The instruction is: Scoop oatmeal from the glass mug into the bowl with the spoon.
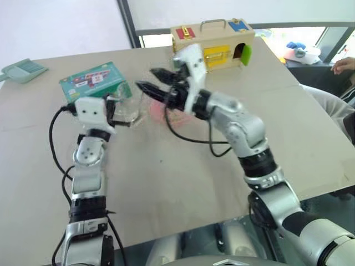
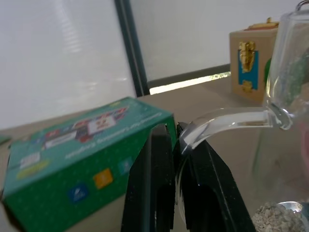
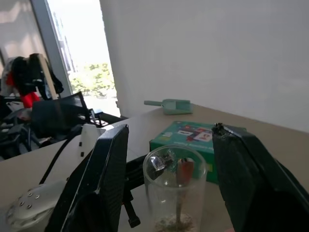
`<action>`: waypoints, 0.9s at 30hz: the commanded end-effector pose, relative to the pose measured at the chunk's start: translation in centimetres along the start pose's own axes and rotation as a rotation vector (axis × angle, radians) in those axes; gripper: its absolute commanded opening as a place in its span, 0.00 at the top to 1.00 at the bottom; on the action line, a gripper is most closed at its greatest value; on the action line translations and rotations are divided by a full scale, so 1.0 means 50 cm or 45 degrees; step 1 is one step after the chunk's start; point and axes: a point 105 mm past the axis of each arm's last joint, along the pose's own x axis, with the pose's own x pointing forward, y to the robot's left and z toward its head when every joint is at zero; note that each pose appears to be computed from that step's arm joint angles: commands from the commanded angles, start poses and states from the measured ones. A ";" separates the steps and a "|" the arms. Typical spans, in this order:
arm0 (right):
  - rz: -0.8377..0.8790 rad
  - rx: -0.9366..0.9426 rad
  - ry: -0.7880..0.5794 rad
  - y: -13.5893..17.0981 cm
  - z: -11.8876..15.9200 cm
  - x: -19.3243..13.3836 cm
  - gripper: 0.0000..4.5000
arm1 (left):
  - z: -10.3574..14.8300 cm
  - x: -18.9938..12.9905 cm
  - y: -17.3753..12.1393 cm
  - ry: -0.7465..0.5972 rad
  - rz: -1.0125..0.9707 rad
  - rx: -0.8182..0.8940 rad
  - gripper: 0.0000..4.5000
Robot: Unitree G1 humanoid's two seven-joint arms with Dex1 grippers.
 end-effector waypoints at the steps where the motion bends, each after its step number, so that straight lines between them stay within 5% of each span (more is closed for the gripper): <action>1: 0.188 -0.210 0.049 0.051 0.016 -0.071 0.37 | 0.000 -0.027 0.048 -0.033 0.068 -0.138 1.00; 8: 0.064 -0.319 0.319 0.052 -0.052 -0.224 0.37 | -0.057 -0.071 0.073 0.049 0.056 -0.174 1.00; 13: 0.025 -0.332 0.363 0.050 -0.057 -0.267 0.37 | -0.075 -0.081 0.074 0.062 0.002 -0.178 1.00; 16: 0.031 -0.347 0.365 0.052 -0.057 -0.270 0.36 | -0.078 -0.081 0.079 0.058 -0.010 -0.188 0.77; 17: 0.032 -0.355 0.358 0.052 -0.056 -0.269 0.36 | -0.080 -0.083 0.082 0.062 -0.012 -0.189 0.57; 21: 0.029 -0.367 0.347 0.055 -0.052 -0.270 0.36 | -0.082 -0.100 0.091 0.088 -0.022 -0.224 0.26; 27: -0.104 -0.314 0.578 0.040 -0.090 -0.348 0.36 | -0.110 -0.213 0.057 0.388 -0.316 -0.291 0.26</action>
